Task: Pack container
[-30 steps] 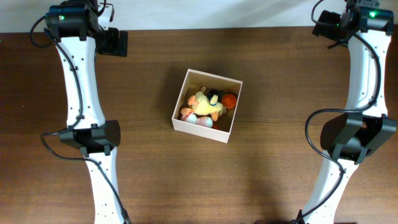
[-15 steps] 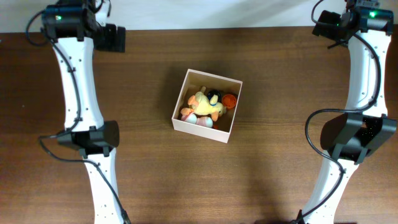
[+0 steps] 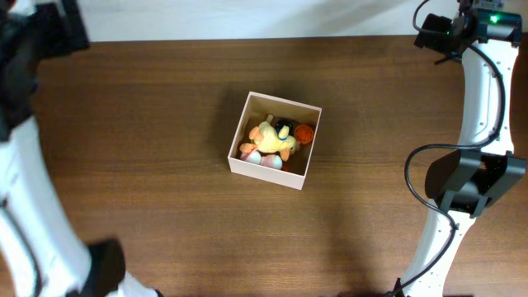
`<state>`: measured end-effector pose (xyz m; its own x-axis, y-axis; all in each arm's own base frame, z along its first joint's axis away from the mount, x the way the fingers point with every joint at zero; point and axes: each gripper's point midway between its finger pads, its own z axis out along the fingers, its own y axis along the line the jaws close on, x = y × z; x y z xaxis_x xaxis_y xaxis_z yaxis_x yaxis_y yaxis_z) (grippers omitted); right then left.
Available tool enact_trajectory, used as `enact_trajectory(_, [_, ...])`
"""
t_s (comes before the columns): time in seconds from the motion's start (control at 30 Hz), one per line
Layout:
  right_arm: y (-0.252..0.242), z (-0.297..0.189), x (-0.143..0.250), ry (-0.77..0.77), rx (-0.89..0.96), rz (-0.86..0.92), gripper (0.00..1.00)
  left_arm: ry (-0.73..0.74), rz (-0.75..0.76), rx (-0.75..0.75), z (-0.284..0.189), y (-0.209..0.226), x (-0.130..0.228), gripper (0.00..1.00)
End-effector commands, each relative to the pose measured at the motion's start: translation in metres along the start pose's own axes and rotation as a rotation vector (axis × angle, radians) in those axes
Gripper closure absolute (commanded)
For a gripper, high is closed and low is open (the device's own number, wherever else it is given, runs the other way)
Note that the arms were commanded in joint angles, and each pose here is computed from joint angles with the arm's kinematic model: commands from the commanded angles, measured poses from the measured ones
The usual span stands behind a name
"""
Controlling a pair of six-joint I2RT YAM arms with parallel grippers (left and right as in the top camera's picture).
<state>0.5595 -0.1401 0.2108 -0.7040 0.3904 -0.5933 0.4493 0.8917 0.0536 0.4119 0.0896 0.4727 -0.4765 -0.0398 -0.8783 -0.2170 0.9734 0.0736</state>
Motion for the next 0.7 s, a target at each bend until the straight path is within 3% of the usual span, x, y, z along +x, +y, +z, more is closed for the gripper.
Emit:
enact_trajectory(0.0, [0.002,-0.007,-0.003,-0.015,-0.004,0.008,0.01,0.017,-0.029,-0.036,-0.014,0.014,0.022,0.01])
enact_trajectory(0.23, [0.002,-0.007,-0.003,-0.015,-0.004,0.008,0.01,-0.054,-0.056,-0.086,-0.042,0.03,0.077,0.01])
enact_trajectory(0.67, [0.002,-0.007,-0.003,-0.015,-0.004,0.008,0.01,-0.156,-0.039,-0.048,-0.049,0.002,0.236,0.01])
